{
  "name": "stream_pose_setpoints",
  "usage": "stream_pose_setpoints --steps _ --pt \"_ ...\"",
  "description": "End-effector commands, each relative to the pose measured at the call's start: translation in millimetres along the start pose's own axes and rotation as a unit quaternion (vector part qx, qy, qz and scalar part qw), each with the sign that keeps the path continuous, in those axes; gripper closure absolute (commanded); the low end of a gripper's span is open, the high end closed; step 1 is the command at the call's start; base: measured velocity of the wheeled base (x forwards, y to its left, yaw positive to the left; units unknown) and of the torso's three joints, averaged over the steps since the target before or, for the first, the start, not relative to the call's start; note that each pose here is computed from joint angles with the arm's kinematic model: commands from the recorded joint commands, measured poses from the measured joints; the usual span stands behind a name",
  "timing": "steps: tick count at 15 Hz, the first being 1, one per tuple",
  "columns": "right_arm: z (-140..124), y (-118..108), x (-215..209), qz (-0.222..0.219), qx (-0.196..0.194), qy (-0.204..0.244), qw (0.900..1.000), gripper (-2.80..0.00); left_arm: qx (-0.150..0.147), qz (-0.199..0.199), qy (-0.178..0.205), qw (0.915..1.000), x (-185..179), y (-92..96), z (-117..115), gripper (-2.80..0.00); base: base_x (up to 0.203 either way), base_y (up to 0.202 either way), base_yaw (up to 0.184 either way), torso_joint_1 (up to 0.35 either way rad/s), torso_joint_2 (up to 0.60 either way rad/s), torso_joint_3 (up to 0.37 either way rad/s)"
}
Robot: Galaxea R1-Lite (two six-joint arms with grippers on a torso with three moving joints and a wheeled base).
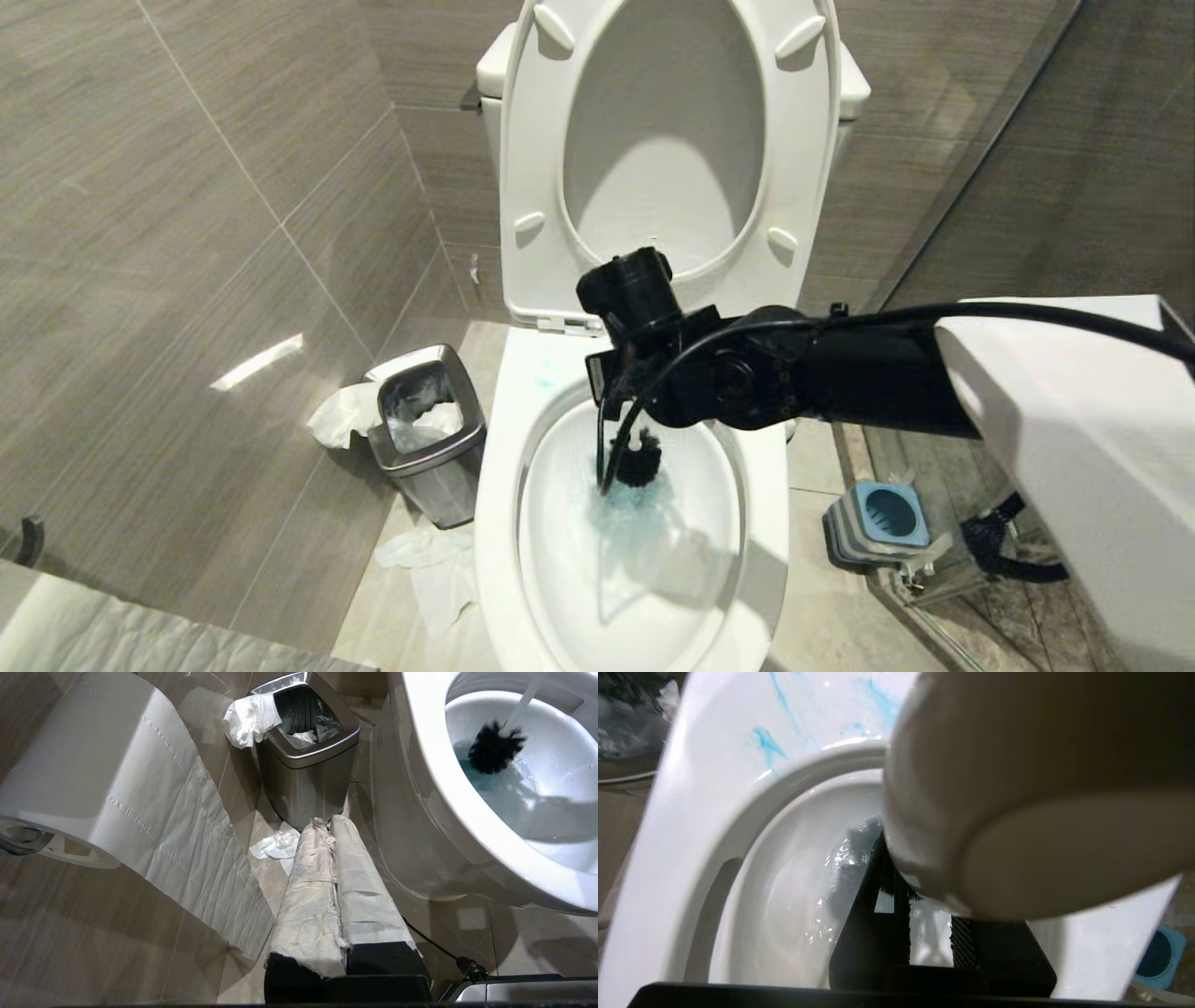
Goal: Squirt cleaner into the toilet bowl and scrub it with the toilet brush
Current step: Scrub the toilet bowl
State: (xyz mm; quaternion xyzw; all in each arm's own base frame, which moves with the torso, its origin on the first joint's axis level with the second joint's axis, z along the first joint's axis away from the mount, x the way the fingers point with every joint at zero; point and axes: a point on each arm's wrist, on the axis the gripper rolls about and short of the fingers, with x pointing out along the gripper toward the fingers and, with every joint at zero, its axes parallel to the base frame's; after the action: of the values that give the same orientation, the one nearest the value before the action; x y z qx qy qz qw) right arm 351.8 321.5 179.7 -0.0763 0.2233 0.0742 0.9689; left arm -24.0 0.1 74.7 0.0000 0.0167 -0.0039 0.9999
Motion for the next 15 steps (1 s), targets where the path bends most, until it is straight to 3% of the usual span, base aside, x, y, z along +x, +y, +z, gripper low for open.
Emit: stream_pose_setpoints --steps 1,3,6,11,15 --pt "-34 12 33 -0.01 -0.011 0.038 0.999 0.0 0.0 0.0 0.001 1.0 0 0.0 0 0.0 0.0 0.0 0.0 0.0 0.0 0.0" --pt "-39 16 39 -0.01 -0.005 0.041 0.999 0.0 0.0 0.0 0.001 1.0 0 0.0 0 0.0 0.0 0.0 0.0 0.0 0.0 0.0" --pt "-4 3 9 0.003 0.019 0.002 1.0 0.0 0.0 0.0 0.001 1.0 0 0.0 0 0.0 0.0 0.0 0.0 0.0 0.0 0.0" --pt "76 -45 -105 0.034 0.073 -0.097 0.992 0.0 0.0 0.0 0.001 1.0 0 0.0 0 0.0 0.0 0.0 0.0 0.0 0.0 0.0" --pt "106 -92 -190 0.05 0.101 -0.142 0.983 0.0 0.0 0.0 0.001 1.0 0 0.0 0 0.0 0.0 0.0 0.0 0.0 0.0 0.0"
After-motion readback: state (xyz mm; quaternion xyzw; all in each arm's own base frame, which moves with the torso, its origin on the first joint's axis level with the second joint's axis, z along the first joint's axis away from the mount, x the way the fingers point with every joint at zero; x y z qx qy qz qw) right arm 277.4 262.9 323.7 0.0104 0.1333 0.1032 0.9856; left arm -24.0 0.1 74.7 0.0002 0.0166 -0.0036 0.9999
